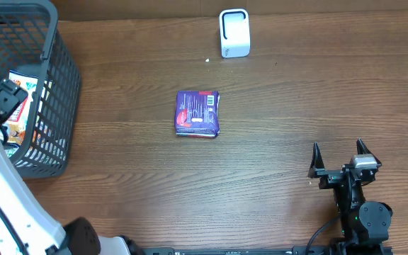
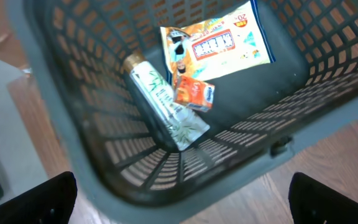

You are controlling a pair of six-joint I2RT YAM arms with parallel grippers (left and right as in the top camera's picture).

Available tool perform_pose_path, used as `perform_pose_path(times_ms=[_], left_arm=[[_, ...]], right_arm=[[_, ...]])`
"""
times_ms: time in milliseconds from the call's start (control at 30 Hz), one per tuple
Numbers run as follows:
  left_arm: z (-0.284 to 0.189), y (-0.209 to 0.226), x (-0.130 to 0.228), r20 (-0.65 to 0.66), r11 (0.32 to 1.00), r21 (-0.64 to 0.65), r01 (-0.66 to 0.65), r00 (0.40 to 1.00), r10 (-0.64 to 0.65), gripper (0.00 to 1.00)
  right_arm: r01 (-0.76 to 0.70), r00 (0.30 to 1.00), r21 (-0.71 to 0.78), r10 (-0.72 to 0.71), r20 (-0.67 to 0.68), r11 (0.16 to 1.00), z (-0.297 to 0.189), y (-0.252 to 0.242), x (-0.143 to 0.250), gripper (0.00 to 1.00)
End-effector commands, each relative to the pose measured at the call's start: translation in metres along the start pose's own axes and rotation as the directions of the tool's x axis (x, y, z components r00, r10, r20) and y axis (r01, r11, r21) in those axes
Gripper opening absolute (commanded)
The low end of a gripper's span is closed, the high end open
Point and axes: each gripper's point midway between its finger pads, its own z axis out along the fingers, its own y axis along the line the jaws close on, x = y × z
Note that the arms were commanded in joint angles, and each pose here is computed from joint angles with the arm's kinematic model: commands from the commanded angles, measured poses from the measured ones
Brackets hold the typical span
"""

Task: Scan the item barcode
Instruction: 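Reach into the basket toward the orange Kleenex tissue pack with left gripper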

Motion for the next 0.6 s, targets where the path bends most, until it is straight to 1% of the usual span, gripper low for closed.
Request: perform_pose_path(times_ms=[0, 133, 300, 400, 467, 567], left_arm=[[0.015, -0.007, -0.001, -0.039, 0.999, 0.015, 0.035, 0.999, -0.034, 1.00], [0.020, -0.009, -0.006, -0.070, 0.992, 0.089, 0.094, 0.994, -0.087, 1.00], [0.016, 0.009, -0.024, -0.064, 0.966, 0.161, 0.204, 0.978, -0.196, 1.00], [0.024, 0.028, -0.035, -0.038, 0.960, 0.125, 0.250, 0.968, -0.247, 1.00], [0.033, 0.043, -0.040, -0.022, 0.962, 0.064, 0.266, 0.964, -0.265, 1.00], [0.050, 0.046, -0.041, -0.040, 0.964, 0.017, 0.264, 0.964, -0.263, 1.00]], right_arm=[[-0.006, 1.000, 0.007, 0.006, 0.006, 1.000, 0.000, -0.001, 0.001, 1.00], [-0.006, 1.000, 0.007, 0.006, 0.006, 1.000, 0.000, -0.001, 0.001, 1.00], [-0.006, 1.000, 0.007, 0.006, 0.006, 1.000, 0.000, -0.001, 0.001, 1.00], [-0.006, 1.000, 0.007, 0.006, 0.006, 1.000, 0.000, -0.001, 0.001, 1.00], [-0.006, 1.000, 0.007, 0.006, 0.006, 1.000, 0.000, -0.001, 0.001, 1.00], [-0.006, 1.000, 0.007, 0.006, 0.006, 1.000, 0.000, -0.001, 0.001, 1.00]])
